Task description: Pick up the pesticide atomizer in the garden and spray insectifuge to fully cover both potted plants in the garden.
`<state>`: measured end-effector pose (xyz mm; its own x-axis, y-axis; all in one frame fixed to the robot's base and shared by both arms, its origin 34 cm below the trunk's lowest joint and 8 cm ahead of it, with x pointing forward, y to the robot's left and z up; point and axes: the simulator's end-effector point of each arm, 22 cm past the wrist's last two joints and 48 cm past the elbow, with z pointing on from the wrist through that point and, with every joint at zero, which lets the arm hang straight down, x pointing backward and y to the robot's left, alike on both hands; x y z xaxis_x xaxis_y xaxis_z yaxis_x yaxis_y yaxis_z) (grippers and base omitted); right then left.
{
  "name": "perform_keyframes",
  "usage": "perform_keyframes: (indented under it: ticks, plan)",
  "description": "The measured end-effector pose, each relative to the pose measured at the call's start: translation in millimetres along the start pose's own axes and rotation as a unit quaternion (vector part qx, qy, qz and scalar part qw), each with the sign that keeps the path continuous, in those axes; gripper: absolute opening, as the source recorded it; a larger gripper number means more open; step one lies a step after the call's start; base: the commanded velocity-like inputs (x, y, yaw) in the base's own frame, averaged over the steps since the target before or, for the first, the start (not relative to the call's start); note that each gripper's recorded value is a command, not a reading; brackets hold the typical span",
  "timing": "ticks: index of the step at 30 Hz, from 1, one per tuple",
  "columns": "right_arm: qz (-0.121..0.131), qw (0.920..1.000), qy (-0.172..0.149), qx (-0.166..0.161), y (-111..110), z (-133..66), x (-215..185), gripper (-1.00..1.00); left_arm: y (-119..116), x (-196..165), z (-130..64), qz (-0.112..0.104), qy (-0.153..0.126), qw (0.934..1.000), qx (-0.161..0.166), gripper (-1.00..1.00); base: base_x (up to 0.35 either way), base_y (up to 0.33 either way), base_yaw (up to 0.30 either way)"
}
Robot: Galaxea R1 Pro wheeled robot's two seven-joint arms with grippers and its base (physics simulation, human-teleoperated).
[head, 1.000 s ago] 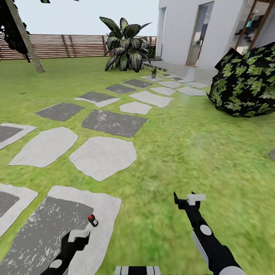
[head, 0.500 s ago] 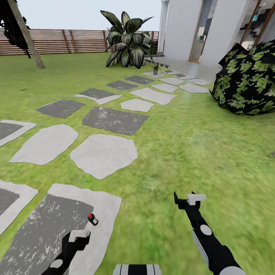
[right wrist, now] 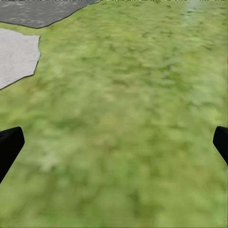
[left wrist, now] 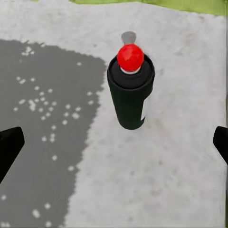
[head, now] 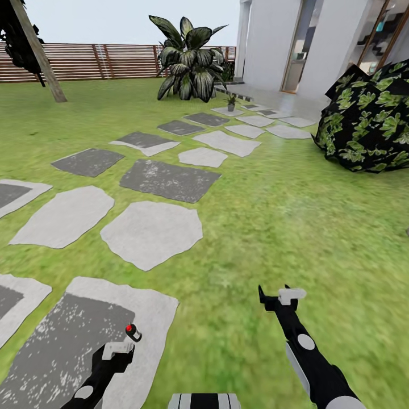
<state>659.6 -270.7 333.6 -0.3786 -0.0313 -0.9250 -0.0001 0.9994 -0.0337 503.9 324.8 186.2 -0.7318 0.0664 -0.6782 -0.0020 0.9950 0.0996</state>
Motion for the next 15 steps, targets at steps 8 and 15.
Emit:
perform_keyframes:
  ticks: [8,15]
  plan:
    - [0.0,1.0,0.0,0.0,0.3,0.1,0.2,1.0,-1.1,-1.1,0.3,0.0,-0.001,1.0,0.001,1.0,0.098,-0.055,0.021]
    - [0.0,1.0,0.0,0.0,0.5,0.2,0.1,1.0,-1.9,-1.9,0.5,0.0,-0.002,1.0,0.001,1.0,0.006,-0.003,0.151]
